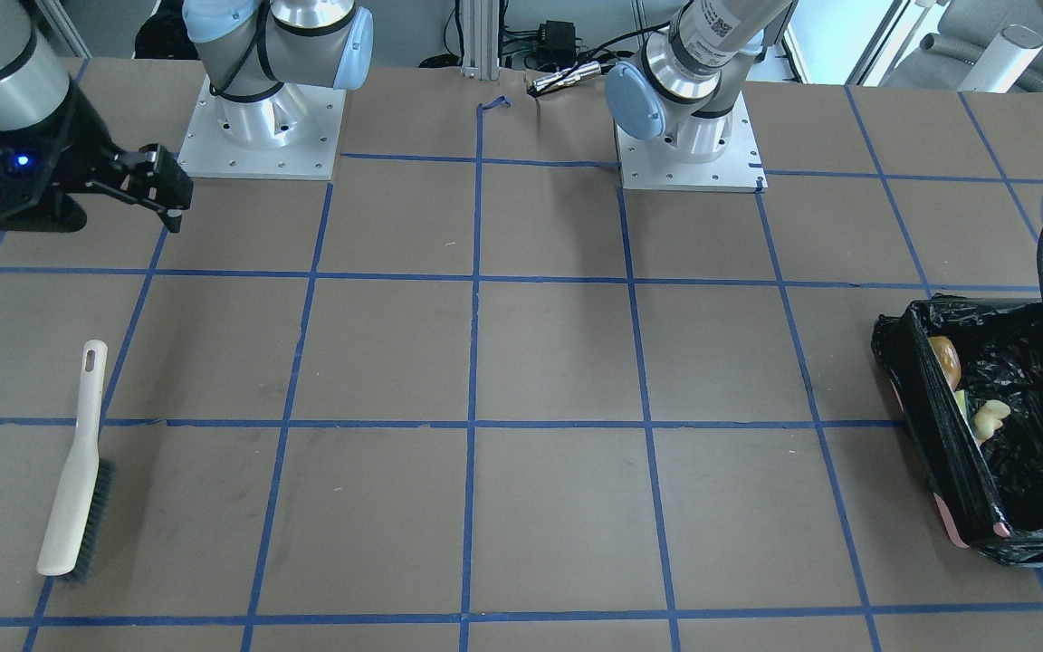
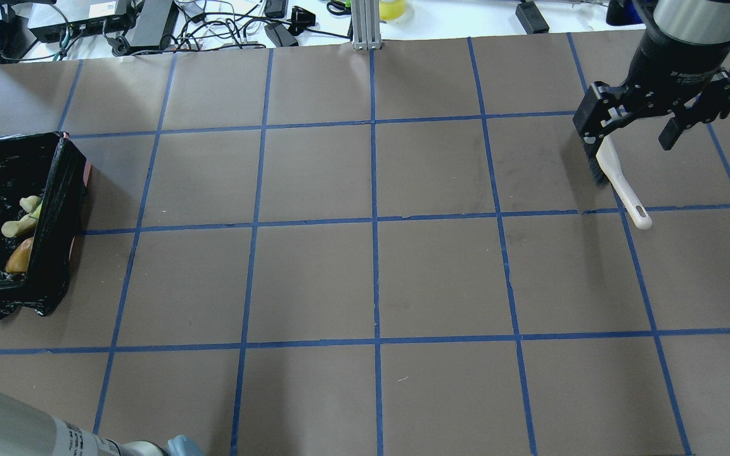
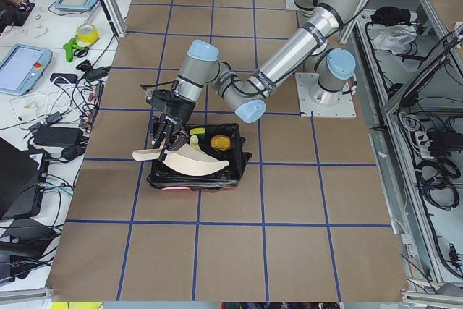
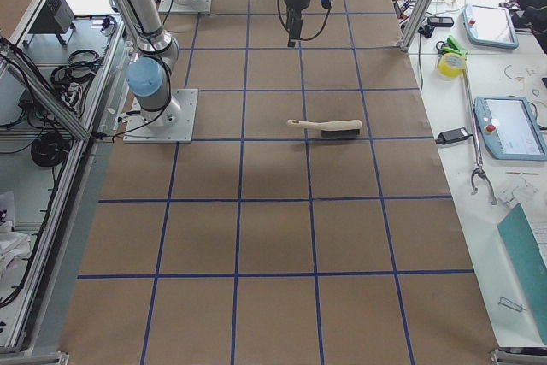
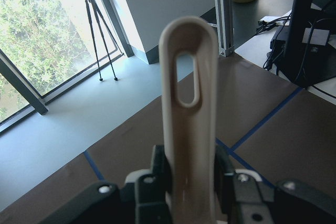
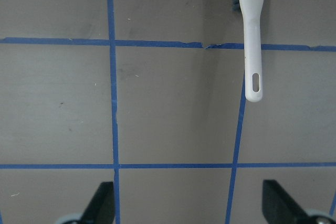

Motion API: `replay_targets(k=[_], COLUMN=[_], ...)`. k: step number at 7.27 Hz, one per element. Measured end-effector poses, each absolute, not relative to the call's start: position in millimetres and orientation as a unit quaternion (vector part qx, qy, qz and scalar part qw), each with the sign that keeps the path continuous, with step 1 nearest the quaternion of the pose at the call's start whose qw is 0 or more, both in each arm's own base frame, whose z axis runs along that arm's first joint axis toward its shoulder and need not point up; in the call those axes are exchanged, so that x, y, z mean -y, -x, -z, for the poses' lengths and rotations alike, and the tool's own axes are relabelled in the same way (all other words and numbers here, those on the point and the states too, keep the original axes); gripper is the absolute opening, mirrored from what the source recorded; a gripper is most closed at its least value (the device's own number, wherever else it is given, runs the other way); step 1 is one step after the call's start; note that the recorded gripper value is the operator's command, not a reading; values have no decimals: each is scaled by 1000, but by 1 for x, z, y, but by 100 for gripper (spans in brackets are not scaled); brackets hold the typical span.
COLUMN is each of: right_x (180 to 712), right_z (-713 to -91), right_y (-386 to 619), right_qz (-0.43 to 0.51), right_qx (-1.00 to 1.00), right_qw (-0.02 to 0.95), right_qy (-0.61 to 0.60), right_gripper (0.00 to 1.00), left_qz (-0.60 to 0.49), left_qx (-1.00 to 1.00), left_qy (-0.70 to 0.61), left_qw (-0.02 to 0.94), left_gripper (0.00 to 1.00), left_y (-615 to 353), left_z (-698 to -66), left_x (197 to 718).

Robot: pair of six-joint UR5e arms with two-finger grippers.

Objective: Sweep and dump trash into bin
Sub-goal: 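Release the brush with the right gripper and raise it while the left lifts the dustpan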

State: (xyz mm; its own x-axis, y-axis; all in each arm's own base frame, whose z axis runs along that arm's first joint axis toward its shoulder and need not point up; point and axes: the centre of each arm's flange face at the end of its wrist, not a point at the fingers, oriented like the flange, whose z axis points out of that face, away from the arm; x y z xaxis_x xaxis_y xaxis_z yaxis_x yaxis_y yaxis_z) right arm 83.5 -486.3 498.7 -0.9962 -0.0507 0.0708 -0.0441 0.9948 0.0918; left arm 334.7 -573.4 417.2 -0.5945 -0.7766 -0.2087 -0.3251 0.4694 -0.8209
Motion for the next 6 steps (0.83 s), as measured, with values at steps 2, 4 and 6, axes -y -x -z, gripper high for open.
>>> replay_targets(k=[2, 4, 6], right_x=[460, 425, 410], right_z=[-521, -546, -550], right_y=[-104, -115, -117], right_qz=[30, 15, 12], right_qx=[999, 1000, 1000], right_qw=[23, 6, 1], right_qy=[-16, -18, -19], right_gripper=[100, 100, 100], left_qz=[392, 381, 345], left_qx=[-804, -811, -828], left_qy=[331, 336, 353], left_qw=[300, 290, 267], left_gripper=[0, 0, 0], left_y=[-334, -311, -258], left_z=[-418, -431, -459], left_x=[573, 584, 598])
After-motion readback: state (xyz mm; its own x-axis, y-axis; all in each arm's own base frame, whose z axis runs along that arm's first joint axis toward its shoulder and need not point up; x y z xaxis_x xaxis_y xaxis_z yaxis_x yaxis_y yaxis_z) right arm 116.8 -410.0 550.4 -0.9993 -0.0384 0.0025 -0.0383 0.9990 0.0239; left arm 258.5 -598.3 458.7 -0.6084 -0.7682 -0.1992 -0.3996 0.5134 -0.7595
